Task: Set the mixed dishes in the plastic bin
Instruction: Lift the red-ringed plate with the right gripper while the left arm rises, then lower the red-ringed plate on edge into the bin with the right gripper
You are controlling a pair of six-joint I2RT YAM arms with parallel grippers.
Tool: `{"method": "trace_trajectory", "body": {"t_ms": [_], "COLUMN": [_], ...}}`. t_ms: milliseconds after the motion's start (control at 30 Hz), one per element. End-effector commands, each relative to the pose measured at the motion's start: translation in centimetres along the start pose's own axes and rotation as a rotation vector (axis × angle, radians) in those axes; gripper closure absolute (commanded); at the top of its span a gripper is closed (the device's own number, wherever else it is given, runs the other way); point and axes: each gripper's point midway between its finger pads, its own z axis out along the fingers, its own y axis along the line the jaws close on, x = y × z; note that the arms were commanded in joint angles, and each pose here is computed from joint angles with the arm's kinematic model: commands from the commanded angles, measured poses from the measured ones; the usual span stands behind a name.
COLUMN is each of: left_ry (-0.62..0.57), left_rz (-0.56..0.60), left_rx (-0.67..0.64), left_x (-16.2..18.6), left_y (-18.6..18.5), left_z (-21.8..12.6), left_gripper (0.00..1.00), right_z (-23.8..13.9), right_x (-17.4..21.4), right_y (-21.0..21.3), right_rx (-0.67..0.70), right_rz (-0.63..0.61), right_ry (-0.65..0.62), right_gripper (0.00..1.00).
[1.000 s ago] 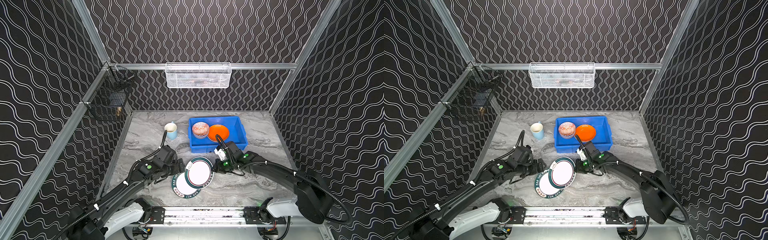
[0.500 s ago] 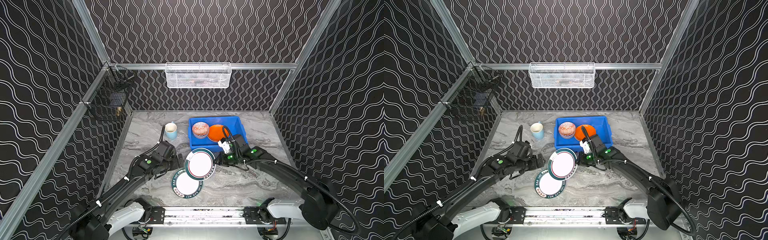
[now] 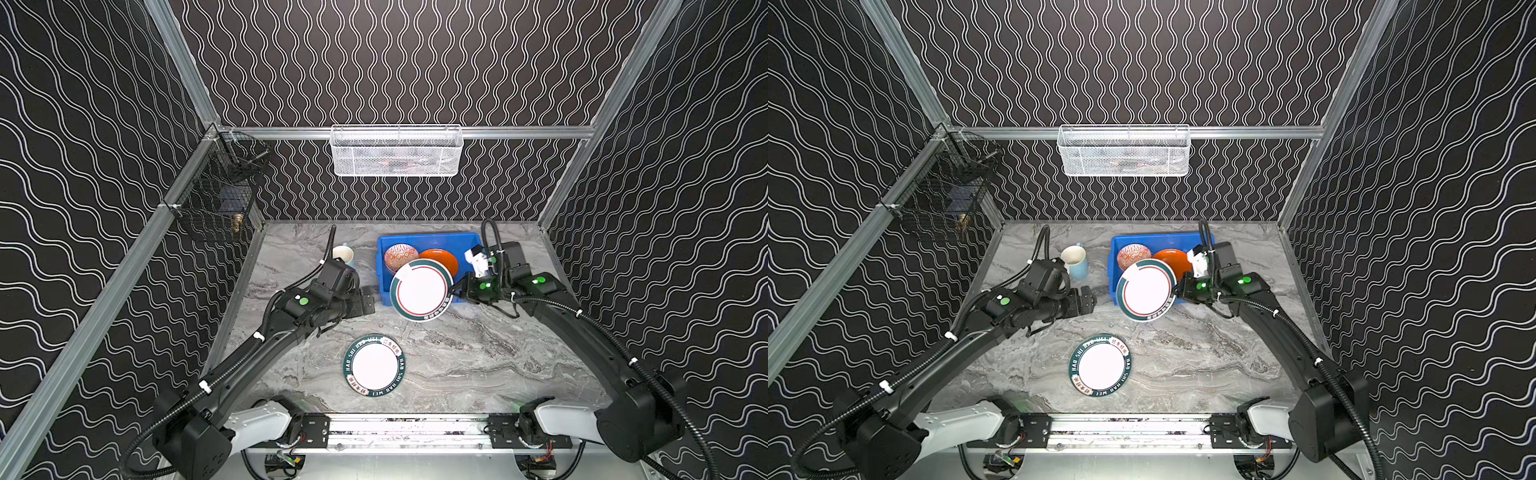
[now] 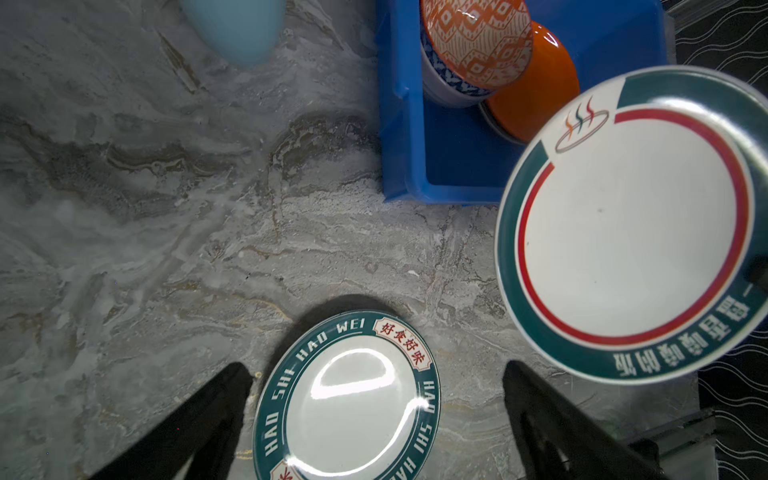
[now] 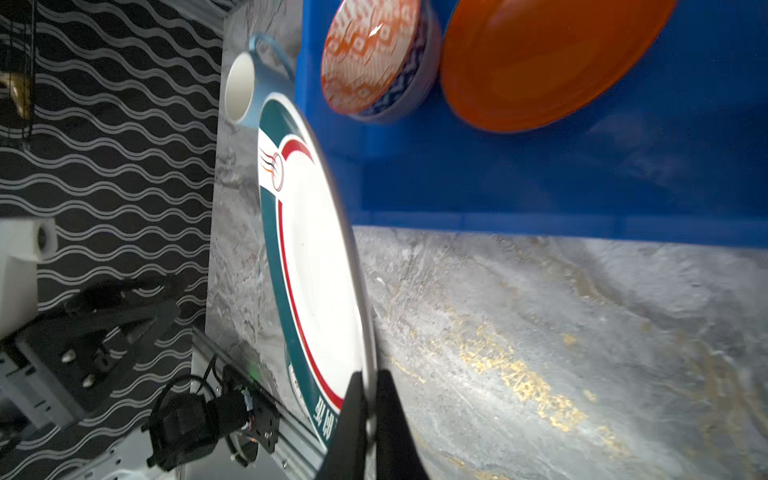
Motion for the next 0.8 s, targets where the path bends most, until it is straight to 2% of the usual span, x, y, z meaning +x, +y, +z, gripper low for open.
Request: {"method": "trace_trajectory", "body": {"t_ms": [0, 433, 767], "left_ry": [-0.019, 0.01, 0.033], "left_rz": [0.049, 0.121, 0.113], "left_rx": [0.03, 0.097, 0.142], "left_x": [-1.5, -4.8, -5.7], "left_y": [-1.4, -5.1, -4.8], "left_z": [0.3, 3.2, 5.0], "left_gripper": [0.01, 0.01, 0.01], "right_z": [-0.9, -1.8, 1.3], "right_x": [-2.2, -10.5, -12.7], "right_y": [0.0, -7.8, -11.6], "right_rx": [-0.033, 0.024, 0.101], "right_rz": [-0.015, 0.158, 0.218], "right_ry": [-0.036, -0.187, -0.164], "right_gripper": [1.0, 1.0, 1.0]}}
